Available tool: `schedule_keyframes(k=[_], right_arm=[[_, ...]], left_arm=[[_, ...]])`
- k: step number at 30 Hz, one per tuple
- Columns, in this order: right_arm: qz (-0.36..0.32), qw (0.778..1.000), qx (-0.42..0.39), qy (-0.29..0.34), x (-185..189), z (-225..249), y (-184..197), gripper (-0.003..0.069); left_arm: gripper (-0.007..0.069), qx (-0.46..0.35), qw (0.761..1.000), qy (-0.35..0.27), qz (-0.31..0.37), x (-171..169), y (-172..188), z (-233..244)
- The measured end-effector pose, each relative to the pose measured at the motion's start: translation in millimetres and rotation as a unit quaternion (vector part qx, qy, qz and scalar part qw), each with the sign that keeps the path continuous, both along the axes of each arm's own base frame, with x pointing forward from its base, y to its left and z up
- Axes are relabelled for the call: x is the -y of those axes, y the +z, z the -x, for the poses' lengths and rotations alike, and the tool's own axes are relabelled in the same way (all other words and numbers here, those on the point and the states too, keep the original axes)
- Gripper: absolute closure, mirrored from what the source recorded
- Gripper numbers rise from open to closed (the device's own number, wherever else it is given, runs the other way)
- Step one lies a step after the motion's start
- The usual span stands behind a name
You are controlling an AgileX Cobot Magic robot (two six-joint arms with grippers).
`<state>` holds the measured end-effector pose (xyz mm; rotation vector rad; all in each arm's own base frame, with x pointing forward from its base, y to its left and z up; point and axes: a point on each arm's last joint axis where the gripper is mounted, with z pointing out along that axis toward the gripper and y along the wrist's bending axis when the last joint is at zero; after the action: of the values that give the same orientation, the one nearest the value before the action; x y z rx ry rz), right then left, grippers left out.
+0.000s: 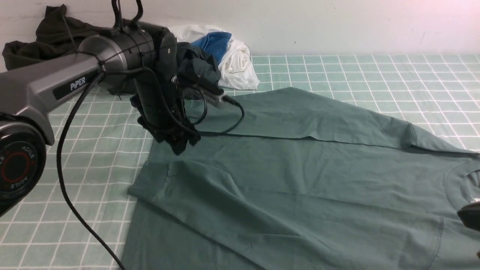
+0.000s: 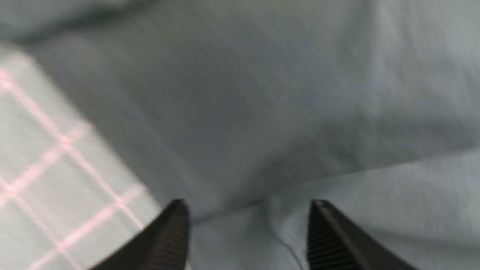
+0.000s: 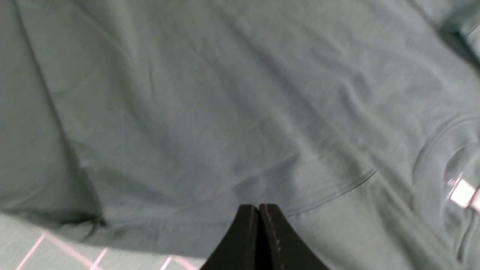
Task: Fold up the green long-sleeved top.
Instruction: Use the left arm to drag and place the cuff at the centered position on the left edge of the fabric, then use the left arm to clamp the cuff farthest from it
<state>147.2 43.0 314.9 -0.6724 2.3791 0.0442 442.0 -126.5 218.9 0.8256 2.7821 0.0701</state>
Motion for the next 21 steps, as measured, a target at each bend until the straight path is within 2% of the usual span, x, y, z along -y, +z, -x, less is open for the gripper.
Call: schedule_keyframes(k=[1, 4, 8, 11, 14, 16, 18, 21], right_arm=[[-0.002, 1.000, 0.013, -0.006, 0, -4, 1, 0.0673], [-0.010, 0.999, 0.032, -0.022, -2, -18, -1, 0.0673], [-0.015, 0.999, 0.031, -0.034, -6, -33, -8, 0.0673], [-0.010, 0.999, 0.015, -0.036, -9, -45, -18, 0.0673], [-0.004, 0.999, -0.007, -0.037, -11, -54, -28, 0.0673], [-0.001, 0.999, -0.015, -0.037, -11, -56, -32, 0.0673], [0.000, 0.999, -0.018, -0.037, -12, -57, -33, 0.0673], [0.000, 0.999, -0.019, -0.037, -12, -58, -34, 0.0673]], left_arm=[[0.0136, 0.017, 1.000, 0.020, 0.009, -6, 8, -8], [0.0067, 0.054, 0.995, 0.077, 0.047, -26, 14, -31], [0.0050, 0.081, 0.983, 0.135, 0.097, -49, -4, -59], [0.0057, 0.088, 0.971, 0.176, 0.137, -60, -34, -77], [0.0090, 0.089, 0.962, 0.194, 0.168, -61, -63, -87], [0.0124, 0.100, 0.957, 0.195, 0.188, -58, -64, -91], [0.0179, 0.105, 0.957, 0.189, 0.193, -57, -65, -92], [0.0305, 0.108, 0.959, 0.177, 0.191, -57, -65, -92]])
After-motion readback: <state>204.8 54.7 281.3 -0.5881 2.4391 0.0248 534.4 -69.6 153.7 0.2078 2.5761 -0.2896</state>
